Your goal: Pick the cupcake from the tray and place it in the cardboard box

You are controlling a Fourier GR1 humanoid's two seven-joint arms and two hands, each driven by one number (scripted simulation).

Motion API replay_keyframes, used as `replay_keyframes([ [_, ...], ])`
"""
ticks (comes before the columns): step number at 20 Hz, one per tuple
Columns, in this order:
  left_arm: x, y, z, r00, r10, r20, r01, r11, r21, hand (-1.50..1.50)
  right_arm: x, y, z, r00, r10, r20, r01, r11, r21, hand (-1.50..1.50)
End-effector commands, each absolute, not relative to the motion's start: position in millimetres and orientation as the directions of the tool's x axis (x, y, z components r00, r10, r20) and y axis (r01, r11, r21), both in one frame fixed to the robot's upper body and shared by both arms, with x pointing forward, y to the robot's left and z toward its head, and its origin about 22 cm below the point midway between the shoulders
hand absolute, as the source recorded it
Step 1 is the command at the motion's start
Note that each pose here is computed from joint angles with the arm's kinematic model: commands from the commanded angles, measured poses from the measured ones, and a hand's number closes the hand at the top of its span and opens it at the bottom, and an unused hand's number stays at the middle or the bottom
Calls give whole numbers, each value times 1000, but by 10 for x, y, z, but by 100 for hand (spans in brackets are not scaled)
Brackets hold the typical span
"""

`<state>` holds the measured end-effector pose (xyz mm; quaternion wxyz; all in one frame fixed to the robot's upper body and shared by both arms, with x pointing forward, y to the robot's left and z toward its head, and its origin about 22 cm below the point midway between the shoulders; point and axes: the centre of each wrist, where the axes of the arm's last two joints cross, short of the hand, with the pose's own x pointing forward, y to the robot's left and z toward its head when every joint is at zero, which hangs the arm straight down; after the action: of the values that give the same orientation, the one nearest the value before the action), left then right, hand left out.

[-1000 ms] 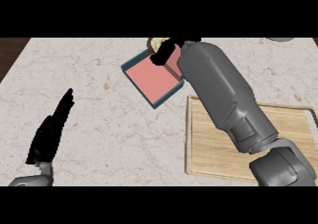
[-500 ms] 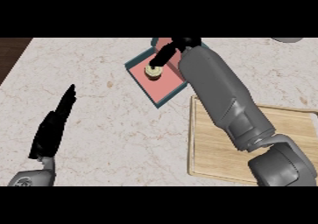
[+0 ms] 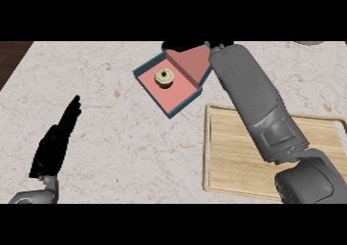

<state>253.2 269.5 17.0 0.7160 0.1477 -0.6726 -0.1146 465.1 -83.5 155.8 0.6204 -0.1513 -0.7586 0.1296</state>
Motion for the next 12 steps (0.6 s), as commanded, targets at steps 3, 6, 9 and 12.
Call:
replay_keyframes([
  [3,2480,2811,124,82,-372,925,-70,923,378,0,4745,-1449,1527,-191,229,954,185,963,-194,-150],
  [6,2507,2884,54,94,-370,924,-69,924,377,0,4784,-1862,1625,-195,215,957,281,947,-155,-150],
  [9,2529,2725,214,69,-355,932,-65,931,359,0,4764,-2446,1648,-186,211,960,338,931,-139,-150],
  [12,2369,2822,66,97,-363,927,-60,927,369,0,4729,-2726,1663,-188,176,966,328,939,-107,-150],
])
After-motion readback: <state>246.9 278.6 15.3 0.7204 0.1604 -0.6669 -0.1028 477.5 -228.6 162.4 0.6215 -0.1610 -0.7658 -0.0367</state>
